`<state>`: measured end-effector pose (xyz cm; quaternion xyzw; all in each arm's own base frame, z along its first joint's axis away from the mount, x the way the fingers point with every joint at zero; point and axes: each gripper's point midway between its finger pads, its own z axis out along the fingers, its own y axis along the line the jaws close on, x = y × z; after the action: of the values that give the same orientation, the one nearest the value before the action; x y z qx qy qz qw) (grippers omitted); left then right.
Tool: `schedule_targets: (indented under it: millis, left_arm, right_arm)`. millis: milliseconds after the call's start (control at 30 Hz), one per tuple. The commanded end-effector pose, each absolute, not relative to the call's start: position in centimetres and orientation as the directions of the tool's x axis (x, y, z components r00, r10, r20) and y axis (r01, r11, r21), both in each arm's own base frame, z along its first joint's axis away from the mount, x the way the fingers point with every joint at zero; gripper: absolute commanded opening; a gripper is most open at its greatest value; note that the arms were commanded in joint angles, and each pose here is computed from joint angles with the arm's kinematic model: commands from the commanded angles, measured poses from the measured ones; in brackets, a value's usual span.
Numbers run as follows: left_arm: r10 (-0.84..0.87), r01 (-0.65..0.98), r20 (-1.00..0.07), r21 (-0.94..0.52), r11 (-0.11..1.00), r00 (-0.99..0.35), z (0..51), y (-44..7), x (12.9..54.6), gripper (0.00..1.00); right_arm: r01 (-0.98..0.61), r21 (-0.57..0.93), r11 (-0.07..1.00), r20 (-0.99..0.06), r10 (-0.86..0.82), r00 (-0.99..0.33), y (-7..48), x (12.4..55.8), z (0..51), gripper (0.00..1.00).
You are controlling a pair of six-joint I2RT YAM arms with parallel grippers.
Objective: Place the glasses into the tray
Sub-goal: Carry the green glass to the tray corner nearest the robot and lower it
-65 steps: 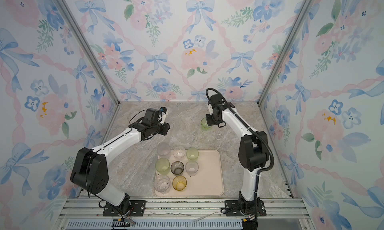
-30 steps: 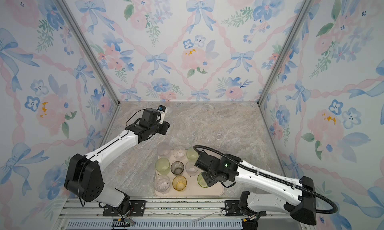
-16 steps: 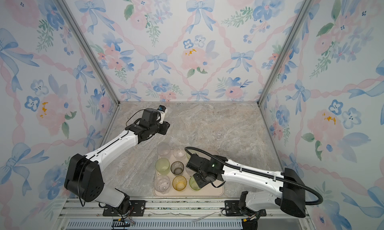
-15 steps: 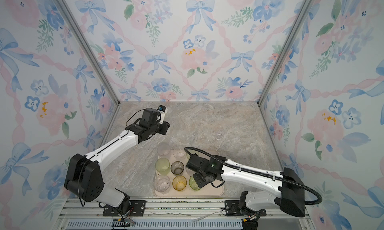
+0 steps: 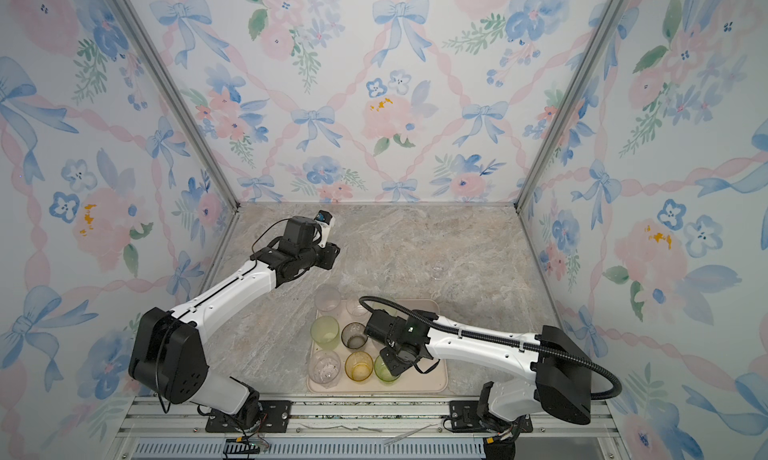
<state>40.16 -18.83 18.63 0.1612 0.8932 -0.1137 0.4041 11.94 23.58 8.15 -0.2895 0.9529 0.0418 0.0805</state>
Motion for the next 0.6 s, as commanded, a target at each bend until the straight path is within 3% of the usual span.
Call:
schedule_targets:
  millis: [0, 267, 367, 567]
  left_arm:
    - [0.205, 0.384, -0.761, -0.062, 0.921, -0.615, 18.74, -18.5, 39.6, 0.4]
    - [0.201, 0.379, -0.763, -0.062, 0.923, -0.614, 18.83, -18.21, 39.48, 0.4]
    - [0.203, 0.38, -0.762, -0.06, 0.923, -0.614, 18.81, -18.17, 39.44, 0.4]
    - [0.202, 0.378, -0.762, -0.06, 0.924, -0.615, 18.79, -18.08, 39.4, 0.4]
  right_arm:
    - [-0.566, 0.03, 0.824, -0.161, -0.555, -0.816, 23.44, 12.02, 7.5, 0.0]
    - [-0.559, 0.028, 0.829, -0.161, -0.548, -0.821, 23.49, 12.52, 7.09, 0.0]
    - [-0.558, 0.025, 0.83, -0.16, -0.547, -0.821, 23.4, 12.54, 7.17, 0.08]
    - [-0.556, 0.019, 0.831, -0.175, -0.545, -0.82, 23.08, 12.66, 7.89, 0.14]
